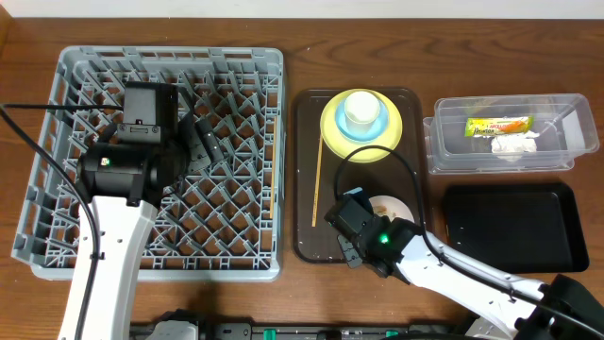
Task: Sort waste into correct bins and load items into the dishwasher rack
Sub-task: 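Lift the white rice dish off the brown tray with the right gripper, then carry the dish over the black tray and tip the rice out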
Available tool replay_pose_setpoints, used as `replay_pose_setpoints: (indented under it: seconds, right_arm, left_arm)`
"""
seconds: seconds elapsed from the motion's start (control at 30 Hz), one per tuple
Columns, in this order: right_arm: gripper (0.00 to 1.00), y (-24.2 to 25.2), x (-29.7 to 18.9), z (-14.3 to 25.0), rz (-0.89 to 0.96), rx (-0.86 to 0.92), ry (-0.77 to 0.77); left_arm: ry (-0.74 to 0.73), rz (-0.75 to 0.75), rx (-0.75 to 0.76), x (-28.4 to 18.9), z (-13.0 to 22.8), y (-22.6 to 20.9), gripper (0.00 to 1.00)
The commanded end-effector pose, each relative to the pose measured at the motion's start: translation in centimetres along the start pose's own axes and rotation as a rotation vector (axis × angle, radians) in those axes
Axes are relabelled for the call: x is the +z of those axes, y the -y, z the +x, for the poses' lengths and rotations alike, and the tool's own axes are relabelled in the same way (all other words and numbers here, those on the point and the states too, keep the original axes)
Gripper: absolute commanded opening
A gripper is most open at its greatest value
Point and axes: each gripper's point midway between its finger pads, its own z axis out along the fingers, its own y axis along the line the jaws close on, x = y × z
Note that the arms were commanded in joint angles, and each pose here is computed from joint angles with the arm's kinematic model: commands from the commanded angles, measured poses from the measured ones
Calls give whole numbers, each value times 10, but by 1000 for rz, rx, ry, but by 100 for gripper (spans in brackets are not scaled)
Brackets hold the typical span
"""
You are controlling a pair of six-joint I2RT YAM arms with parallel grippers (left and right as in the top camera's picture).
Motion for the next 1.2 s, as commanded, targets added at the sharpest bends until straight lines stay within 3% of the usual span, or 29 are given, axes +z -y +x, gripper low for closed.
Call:
replay_pose_setpoints:
  seconds: [0.0, 0.4, 0.6, 0.83, 1.17]
  right_arm:
    - [1, 3, -1, -2, 6, 8, 1]
    - [1, 32, -80, -38, 44, 74, 63]
    - [1, 72, -112, -38, 52, 214, 69]
    - [1, 108, -140, -35, -94, 414, 121]
    - [1, 169, -186, -39, -326, 617, 366]
  left_arm:
    - [6, -3, -5, -2, -3, -1, 92]
    - [6, -3, -5, -2, -3, -1, 92]
    - [6, -3, -5, -2, -3, -1, 93]
    - [6, -3, -5, -2, -3, -1, 92]
    - [6, -3, -5, -2, -3, -1, 92]
